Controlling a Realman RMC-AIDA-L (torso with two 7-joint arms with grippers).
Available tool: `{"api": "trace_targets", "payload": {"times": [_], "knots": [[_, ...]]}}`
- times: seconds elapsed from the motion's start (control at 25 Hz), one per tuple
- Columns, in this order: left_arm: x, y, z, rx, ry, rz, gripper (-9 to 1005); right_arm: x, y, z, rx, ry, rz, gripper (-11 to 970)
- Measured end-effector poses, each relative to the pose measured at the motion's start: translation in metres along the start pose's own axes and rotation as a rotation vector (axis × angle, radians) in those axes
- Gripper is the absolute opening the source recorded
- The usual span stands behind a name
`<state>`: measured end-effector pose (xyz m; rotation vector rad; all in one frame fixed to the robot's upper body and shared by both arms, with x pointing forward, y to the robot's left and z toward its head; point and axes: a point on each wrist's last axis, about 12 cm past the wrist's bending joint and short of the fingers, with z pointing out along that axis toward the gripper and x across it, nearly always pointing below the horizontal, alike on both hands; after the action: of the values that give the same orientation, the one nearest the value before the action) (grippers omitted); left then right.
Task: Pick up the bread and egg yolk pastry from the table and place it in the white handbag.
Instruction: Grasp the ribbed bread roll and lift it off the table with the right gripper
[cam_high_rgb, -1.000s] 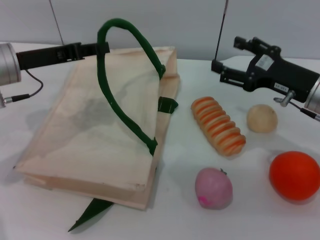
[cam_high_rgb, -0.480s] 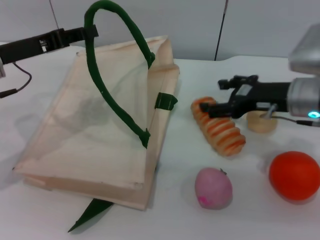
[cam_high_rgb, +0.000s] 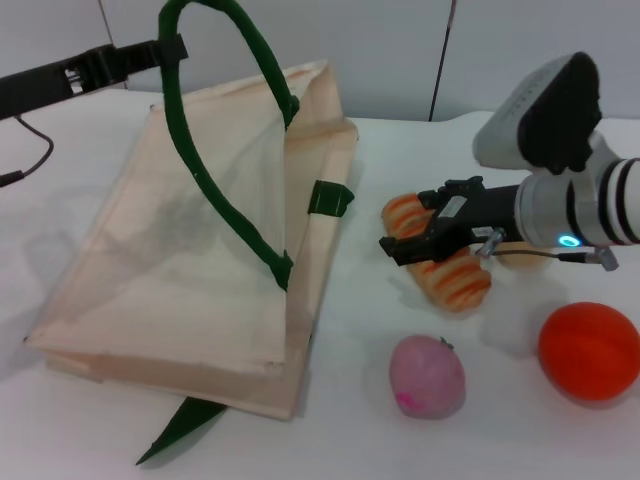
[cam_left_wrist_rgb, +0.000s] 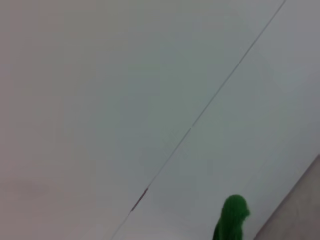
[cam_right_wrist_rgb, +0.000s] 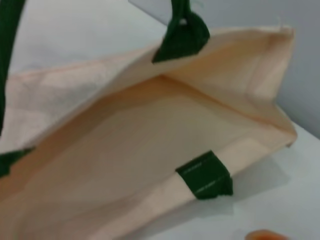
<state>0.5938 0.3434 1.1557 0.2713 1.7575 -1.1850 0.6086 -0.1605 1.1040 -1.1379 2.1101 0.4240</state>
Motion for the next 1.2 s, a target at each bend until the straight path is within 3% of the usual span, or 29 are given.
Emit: {"api": "trace_targets", "payload": {"times": [0.36, 0.72, 1.2], "knots": [[-0.001, -0.006, -0.006, 0.058, -0.046, 0.022, 129, 0.004, 0.001, 0.012, 0.106, 0.142, 0.024, 894], [-0.002, -0.007, -0.008, 0.063, -0.064, 0.022, 129, 0.002, 0.002, 0.026, 0.137, 0.253, 0.012, 894], [-0.003, -0.007, -0.009, 0.066, -0.075, 0.024, 128, 0.002, 0.002, 0.028, 0.136, 0.267, 0.011, 883]]}}
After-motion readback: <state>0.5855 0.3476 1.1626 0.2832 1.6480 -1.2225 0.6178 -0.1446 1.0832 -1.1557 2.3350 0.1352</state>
